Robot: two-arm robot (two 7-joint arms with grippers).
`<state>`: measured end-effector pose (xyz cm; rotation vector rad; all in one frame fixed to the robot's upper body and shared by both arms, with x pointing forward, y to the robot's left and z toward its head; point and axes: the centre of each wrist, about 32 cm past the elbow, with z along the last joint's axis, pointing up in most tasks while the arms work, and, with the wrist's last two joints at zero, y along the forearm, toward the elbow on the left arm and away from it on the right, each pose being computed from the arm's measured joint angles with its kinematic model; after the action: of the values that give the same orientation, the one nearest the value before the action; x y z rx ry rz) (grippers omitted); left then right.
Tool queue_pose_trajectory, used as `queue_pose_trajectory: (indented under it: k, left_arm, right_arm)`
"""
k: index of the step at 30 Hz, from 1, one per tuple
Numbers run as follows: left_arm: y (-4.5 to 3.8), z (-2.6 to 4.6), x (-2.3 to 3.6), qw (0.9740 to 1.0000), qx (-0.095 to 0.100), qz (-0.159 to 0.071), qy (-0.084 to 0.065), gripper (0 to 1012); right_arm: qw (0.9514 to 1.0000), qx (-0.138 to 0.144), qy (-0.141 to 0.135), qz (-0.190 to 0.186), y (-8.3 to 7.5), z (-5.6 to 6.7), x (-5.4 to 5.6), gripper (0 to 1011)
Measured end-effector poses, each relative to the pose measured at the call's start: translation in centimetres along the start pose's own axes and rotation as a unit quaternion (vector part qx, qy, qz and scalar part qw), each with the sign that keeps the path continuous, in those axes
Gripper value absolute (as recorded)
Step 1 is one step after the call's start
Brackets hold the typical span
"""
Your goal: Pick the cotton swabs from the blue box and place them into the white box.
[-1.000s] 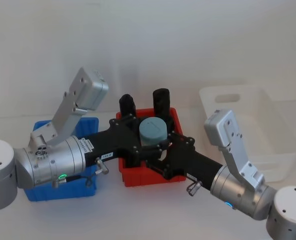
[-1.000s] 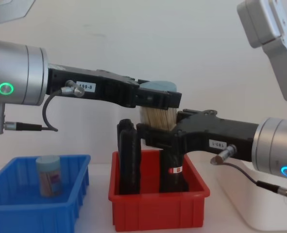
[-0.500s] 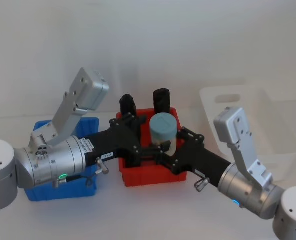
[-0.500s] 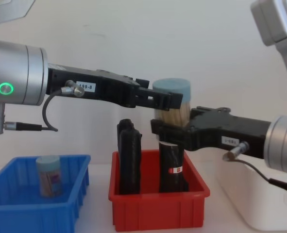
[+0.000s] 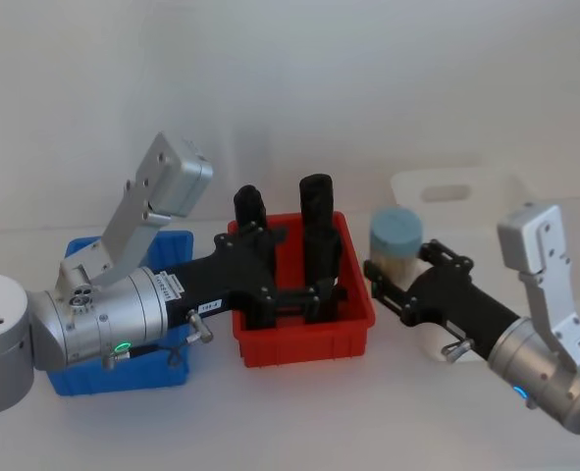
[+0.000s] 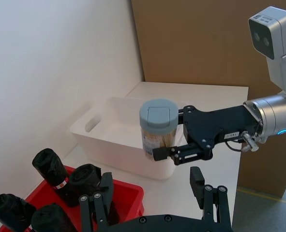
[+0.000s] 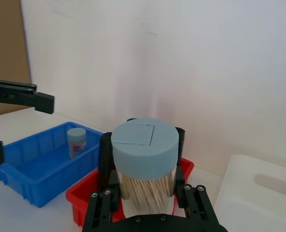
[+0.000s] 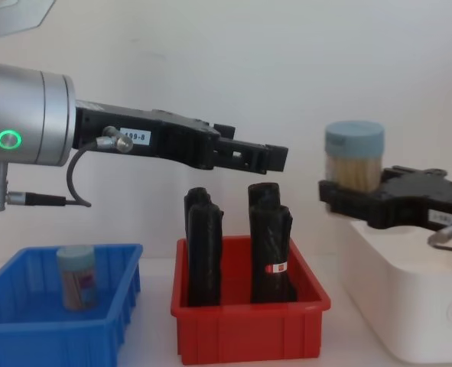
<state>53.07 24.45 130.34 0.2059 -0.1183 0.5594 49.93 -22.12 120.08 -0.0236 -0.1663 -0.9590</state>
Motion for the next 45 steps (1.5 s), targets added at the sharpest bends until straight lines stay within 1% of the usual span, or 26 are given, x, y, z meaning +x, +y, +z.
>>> queue_pose_trajectory:
  k: [4,6,8,11,14,15,18,21,24,27,29,30,31,32,35,37,38,40,41,43,45]
  left_arm:
    - [0.00,0.00,0.00,1.0000,0.000,0.000,0.000,1000]
    - [0.00,0.00,0.00,1.0000,0.000,0.000,0.000,1000]
    - [0.00,0.00,0.00,1.0000,0.000,0.000,0.000,1000]
    - [0.00,0.00,0.00,1.0000,0.000,0.000,0.000,1002]
    - [0.00,0.00,0.00,1.0000,0.000,0.000,0.000,1000]
    - [0.00,0.00,0.00,1.0000,0.000,0.000,0.000,1000]
    - [0.00,0.00,0.00,1.0000,0.000,0.000,0.000,1000]
    - [0.00,0.00,0.00,1.0000,0.000,0.000,0.000,1000]
    - [0.00,0.00,0.00,1.0000,0.000,0.000,0.000,1000]
    - [0.00,0.00,0.00,1.0000,0.000,0.000,0.000,1000]
    - [0.00,0.00,0.00,1.0000,0.000,0.000,0.000,1000]
    - [0.00,0.00,0.00,1.0000,0.000,0.000,0.000,1000]
    - [0.00,0.00,0.00,1.0000,0.000,0.000,0.000,1000]
    - [0.00,0.00,0.00,1.0000,0.000,0.000,0.000,1000]
    - [0.00,0.00,0.00,1.0000,0.000,0.000,0.000,1000]
    - [0.00,0.00,0.00,1.0000,0.000,0.000,0.000,1000]
    - [0.00,0.00,0.00,1.0000,0.000,0.000,0.000,1000]
    - [0.00,0.00,0.00,1.0000,0.000,0.000,0.000,1000]
    - [0.00,0.00,0.00,1.0000,0.000,0.000,0.000,1000]
    - [0.00,0.00,0.00,1.0000,0.000,0.000,0.000,1002]
    - [0.00,0.00,0.00,1.0000,0.000,0.000,0.000,1000]
  right_arm:
    - [0.9996,-0.002,0.003,-0.027,-0.7,-0.2,0.8,634]
    - [0.9988,-0.004,0.005,-0.049,-1.1,-0.3,1.5,634]
    - [0.9984,-0.005,0.005,-0.056,-1.2,-0.4,1.6,634]
    - [0.9963,-0.010,0.008,-0.085,-1.6,-0.8,2.5,634]
    - [0.9946,-0.014,0.010,-0.102,-1.6,-1.0,3.0,634]
    - [0.9932,-0.017,0.011,-0.115,-1.6,-1.2,3.4,634]
    - [0.9909,-0.023,0.013,-0.132,-1.4,-1.5,4.0,634]
    - [0.9864,-0.038,0.020,-0.159,-0.9,-2.1,4.9,634]
    - [0.9836,-0.048,0.024,-0.172,-0.5,-2.5,5.5,634]
    - [0.9787,-0.066,0.033,-0.192,0.3,-3.3,6.4,634]
    - [0.9779,-0.069,0.034,-0.194,0.5,-3.3,6.6,634]
    - [0.9751,-0.080,0.039,-0.203,1.0,-3.9,7.1,650]
    - [0.9751,-0.080,0.039,-0.203,1.0,-3.9,7.1,650]
    - [0.9735,-0.086,0.042,-0.208,1.3,-4.2,7.3,661]
    - [0.9709,-0.097,0.047,-0.214,1.9,-4.6,7.8,766]
    - [0.9701,-0.101,0.048,-0.216,2.2,-4.8,7.9,797]
    - [0.9692,-0.105,0.050,-0.217,2.5,-5.0,8.1,835]
    - [0.9686,-0.107,0.051,-0.218,2.7,-5.1,8.2,885]
    - [0.9680,-0.110,0.053,-0.219,2.9,-5.2,8.3,938]
    - [0.9677,-0.111,0.053,-0.220,3.1,-5.3,8.4,980]
    - [0.9675,-0.110,0.054,-0.221,3.3,-5.4,8.5,1000]
